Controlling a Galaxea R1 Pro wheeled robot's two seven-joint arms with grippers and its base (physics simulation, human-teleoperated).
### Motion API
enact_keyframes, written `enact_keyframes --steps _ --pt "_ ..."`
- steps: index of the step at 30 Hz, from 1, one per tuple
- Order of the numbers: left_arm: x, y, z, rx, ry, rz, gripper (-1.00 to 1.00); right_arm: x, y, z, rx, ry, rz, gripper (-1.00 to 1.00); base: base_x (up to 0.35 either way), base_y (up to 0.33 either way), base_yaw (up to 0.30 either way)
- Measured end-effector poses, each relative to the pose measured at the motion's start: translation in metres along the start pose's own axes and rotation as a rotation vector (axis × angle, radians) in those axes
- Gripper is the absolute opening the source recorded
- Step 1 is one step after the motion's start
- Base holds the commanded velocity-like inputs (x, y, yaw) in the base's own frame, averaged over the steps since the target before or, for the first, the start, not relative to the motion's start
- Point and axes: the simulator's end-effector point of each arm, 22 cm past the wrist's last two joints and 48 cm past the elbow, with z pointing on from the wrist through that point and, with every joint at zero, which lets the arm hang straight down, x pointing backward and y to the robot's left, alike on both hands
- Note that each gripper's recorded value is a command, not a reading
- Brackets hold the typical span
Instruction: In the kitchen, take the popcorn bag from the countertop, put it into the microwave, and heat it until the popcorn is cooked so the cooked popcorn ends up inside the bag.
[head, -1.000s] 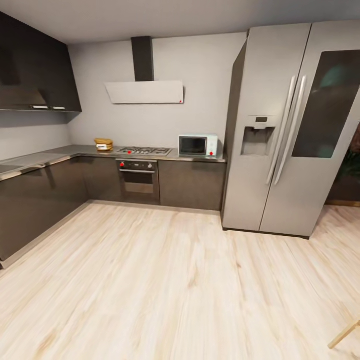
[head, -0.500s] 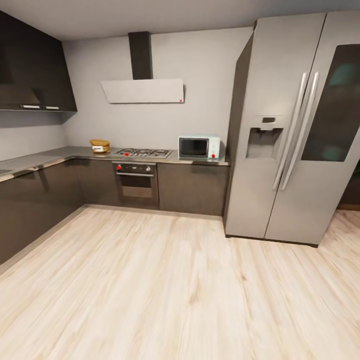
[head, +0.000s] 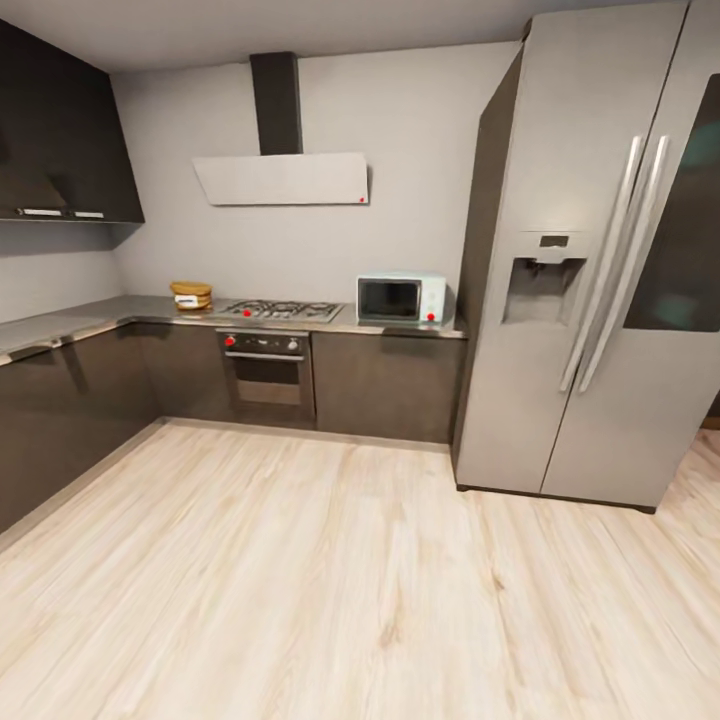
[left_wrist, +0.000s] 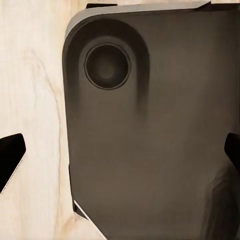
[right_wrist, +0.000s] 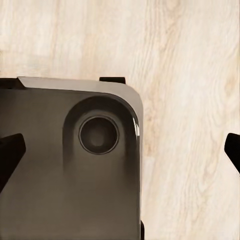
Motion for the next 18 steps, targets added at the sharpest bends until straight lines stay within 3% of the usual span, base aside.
enact_keyframes --steps 18 --pt "0.0000 -0.0004 0.0000 0.001 0.000 0.000 1.00 -0.0001 0.0000 0.0000 0.000 0.000 0.000 1.00 0.340 0.000 0.000"
